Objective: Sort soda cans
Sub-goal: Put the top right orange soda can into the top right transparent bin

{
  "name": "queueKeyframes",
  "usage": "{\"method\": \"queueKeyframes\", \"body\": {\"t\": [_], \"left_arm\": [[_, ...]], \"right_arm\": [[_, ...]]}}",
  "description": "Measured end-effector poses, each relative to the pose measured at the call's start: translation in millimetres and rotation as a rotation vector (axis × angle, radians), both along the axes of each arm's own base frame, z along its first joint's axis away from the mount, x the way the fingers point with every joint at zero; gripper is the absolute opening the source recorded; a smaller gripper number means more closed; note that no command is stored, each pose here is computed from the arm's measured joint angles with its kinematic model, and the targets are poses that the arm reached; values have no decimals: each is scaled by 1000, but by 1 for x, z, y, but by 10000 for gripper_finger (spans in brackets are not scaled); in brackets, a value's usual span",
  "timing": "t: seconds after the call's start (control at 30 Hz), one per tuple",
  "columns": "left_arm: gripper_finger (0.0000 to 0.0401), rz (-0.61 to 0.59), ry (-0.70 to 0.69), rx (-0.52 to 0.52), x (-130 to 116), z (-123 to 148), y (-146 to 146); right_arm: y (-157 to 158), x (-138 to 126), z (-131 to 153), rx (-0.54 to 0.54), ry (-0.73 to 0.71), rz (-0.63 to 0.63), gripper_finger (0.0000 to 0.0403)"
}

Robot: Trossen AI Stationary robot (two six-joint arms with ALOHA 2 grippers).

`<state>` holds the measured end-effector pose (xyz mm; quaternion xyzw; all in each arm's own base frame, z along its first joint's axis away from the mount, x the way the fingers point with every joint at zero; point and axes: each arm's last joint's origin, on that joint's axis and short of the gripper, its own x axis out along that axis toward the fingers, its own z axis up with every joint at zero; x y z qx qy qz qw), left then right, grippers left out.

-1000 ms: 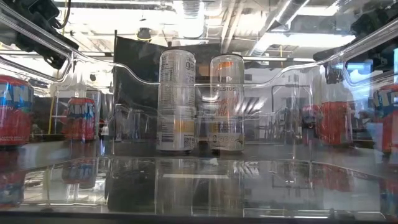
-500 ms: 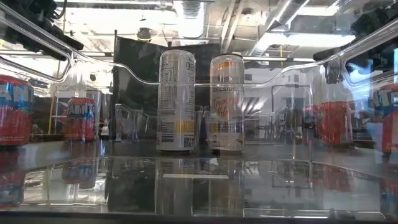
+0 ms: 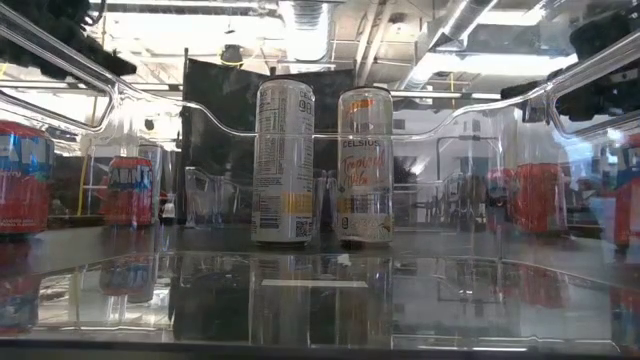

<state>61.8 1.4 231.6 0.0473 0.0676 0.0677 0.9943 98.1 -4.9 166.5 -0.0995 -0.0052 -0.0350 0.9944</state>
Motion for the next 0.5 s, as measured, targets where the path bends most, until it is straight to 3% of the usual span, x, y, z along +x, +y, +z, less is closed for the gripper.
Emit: {"method": "queueKeyframes", "body": {"t": [0.07, 0.13, 0.23, 0.33, 0.43, 0.5], "left_arm": [[0, -3, -47, 31, 2, 5, 0], [0, -2, -97, -20, 2, 10, 0], [0, 34, -238, -320, 2, 19, 1], [0, 157, -373, -575, 0, 25, 5], [0, 281, -436, -658, -1, 25, 8], [0, 358, -465, -672, -2, 25, 10]], "right_arm": [[0, 0, 0, -70, 5, -1, 0], [0, 0, 1, -136, 4, -3, 0], [0, -2, 19, -179, -184, -17, 0], [1, -15, 51, -137, -544, -32, 0], [0, -35, 74, -32, -857, -56, 0], [-3, -42, 82, 95, -936, -105, 0]]}}
